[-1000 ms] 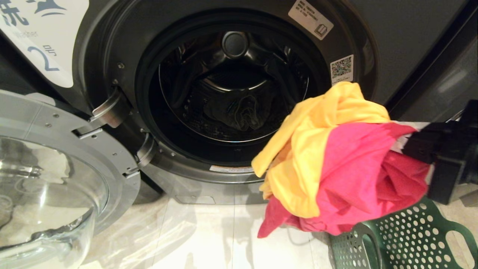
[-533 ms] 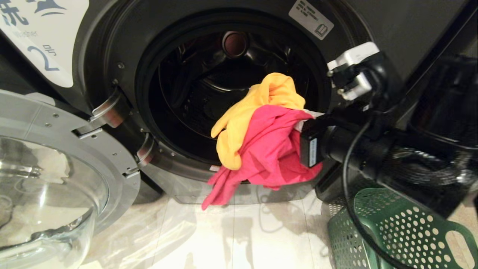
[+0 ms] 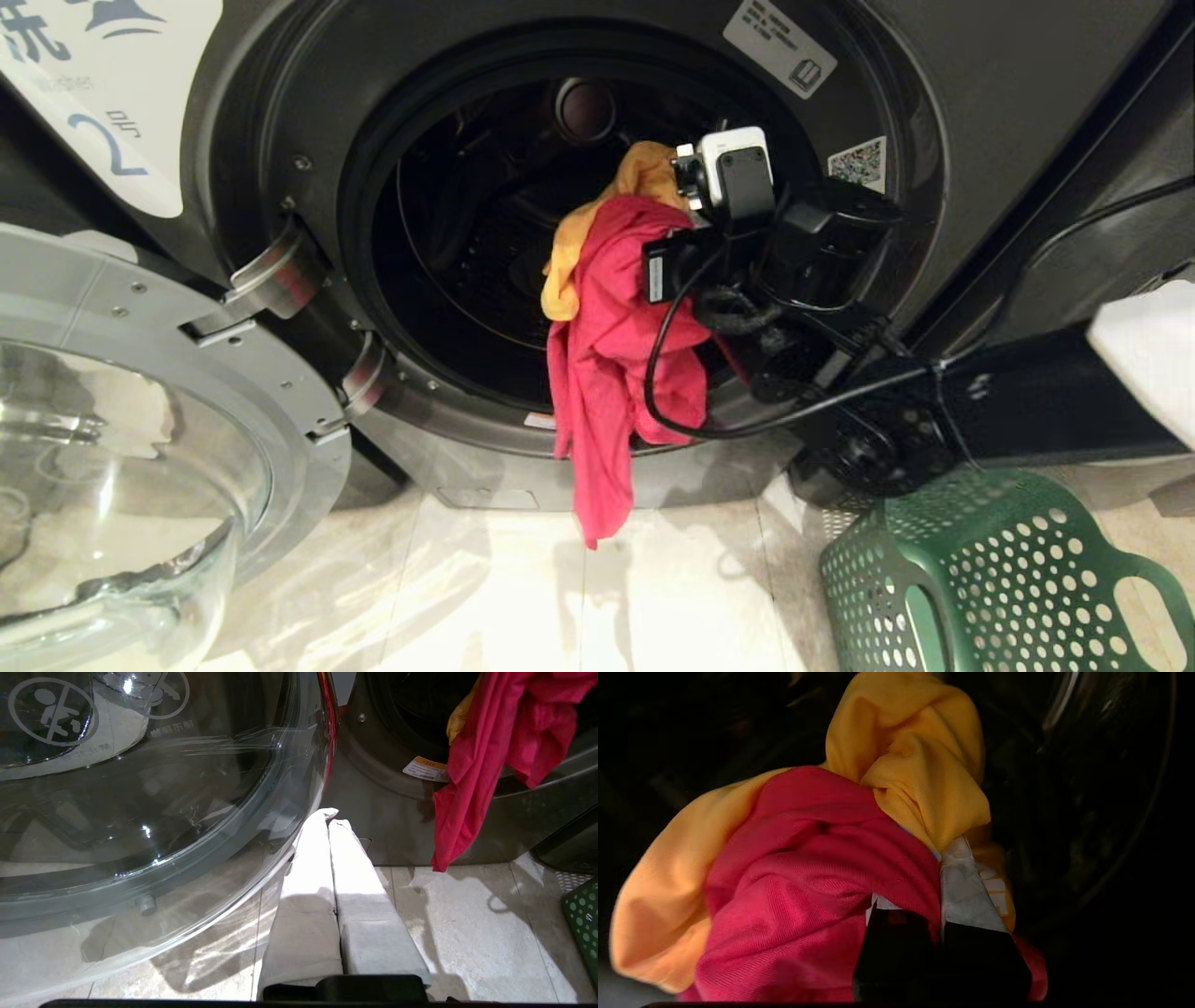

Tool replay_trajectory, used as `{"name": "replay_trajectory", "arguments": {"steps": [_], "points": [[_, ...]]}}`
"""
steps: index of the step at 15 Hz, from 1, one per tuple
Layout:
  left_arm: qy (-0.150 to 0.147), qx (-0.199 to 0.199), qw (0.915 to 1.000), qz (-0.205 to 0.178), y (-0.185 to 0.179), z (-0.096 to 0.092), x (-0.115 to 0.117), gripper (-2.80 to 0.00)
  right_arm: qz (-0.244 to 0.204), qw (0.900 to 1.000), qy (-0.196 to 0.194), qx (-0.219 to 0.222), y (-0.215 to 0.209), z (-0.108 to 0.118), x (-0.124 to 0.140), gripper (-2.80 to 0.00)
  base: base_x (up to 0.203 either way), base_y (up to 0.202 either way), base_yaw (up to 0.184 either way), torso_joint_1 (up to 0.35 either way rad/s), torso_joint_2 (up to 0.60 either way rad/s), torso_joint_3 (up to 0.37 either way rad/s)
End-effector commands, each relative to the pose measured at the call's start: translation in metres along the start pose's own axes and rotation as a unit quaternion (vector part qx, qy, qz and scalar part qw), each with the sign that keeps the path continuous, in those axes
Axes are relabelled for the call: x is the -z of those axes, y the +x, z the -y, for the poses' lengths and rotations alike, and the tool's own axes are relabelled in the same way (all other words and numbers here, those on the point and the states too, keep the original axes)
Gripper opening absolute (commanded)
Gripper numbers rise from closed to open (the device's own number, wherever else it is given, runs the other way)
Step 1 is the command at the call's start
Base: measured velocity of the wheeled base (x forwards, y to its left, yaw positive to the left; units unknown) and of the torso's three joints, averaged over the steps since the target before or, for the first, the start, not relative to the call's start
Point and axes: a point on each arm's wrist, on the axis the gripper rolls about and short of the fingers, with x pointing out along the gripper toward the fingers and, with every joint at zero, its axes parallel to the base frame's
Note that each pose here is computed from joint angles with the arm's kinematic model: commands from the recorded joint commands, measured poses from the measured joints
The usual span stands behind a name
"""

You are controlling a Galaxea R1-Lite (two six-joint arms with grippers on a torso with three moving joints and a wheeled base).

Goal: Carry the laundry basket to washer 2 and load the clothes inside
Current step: Place the clothes into the washing machine

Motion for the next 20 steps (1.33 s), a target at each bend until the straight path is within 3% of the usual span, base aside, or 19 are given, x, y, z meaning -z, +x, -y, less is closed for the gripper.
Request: {"name": "replay_trajectory", "arguments": {"steps": [1, 4, 6, 8, 9, 14, 18, 20], "points": [[0.000, -0.001, 0.9998, -0.020, 0.002, 0.000, 0.011, -2.80, 0.012, 0.999, -0.014, 0.027, 0.045, -0.003, 0.034, -2.80, 0.000, 0.000, 0.000, 0.000, 0.00, 0.000], [0.001, -0.001, 0.9998, -0.020, 0.002, 0.000, 0.011, -2.80, 0.029, 0.998, -0.028, 0.040, 0.081, 0.002, 0.045, -2.80, 0.000, 0.000, 0.000, 0.000, 0.00, 0.000], [0.000, -0.001, 0.9998, -0.020, 0.002, 0.000, 0.011, -2.80, 0.005, 0.997, -0.066, 0.026, 0.093, 0.009, 0.076, -2.80, 0.000, 0.000, 0.000, 0.000, 0.00, 0.000], [0.000, -0.001, 0.9998, -0.020, 0.002, 0.000, 0.011, -2.80, 0.006, 0.997, -0.071, 0.002, 0.096, 0.012, 0.081, -2.80, 0.000, 0.000, 0.000, 0.000, 0.00, 0.000], [0.000, -0.001, 0.9998, -0.020, 0.002, 0.000, 0.011, -2.80, 0.005, 0.997, -0.071, -0.002, 0.096, 0.014, 0.084, 0.00, 0.000, 0.000, 0.000, 0.000, 0.00, 0.000], [0.000, -0.001, 0.9998, -0.020, 0.002, 0.000, 0.011, -2.80, 0.003, 0.999, -0.039, -0.003, 0.095, 0.021, 0.070, 0.00, 0.000, 0.000, 0.000, 0.000, 0.00, 0.000], [0.000, -0.001, 0.9998, -0.020, 0.002, 0.000, 0.011, -2.80, -0.036, 0.999, -0.002, -0.013, 0.085, 0.027, 0.046, 0.00, 0.000, 0.000, 0.000, 0.000, 0.00, 0.000], [0.001, -0.001, 0.9998, -0.020, 0.002, 0.000, 0.011, -2.80, -0.069, 0.997, 0.019, -0.033, 0.066, 0.019, 0.043, 0.00, 0.000, 0.000, 0.000, 0.000, 0.00, 0.000]]}}
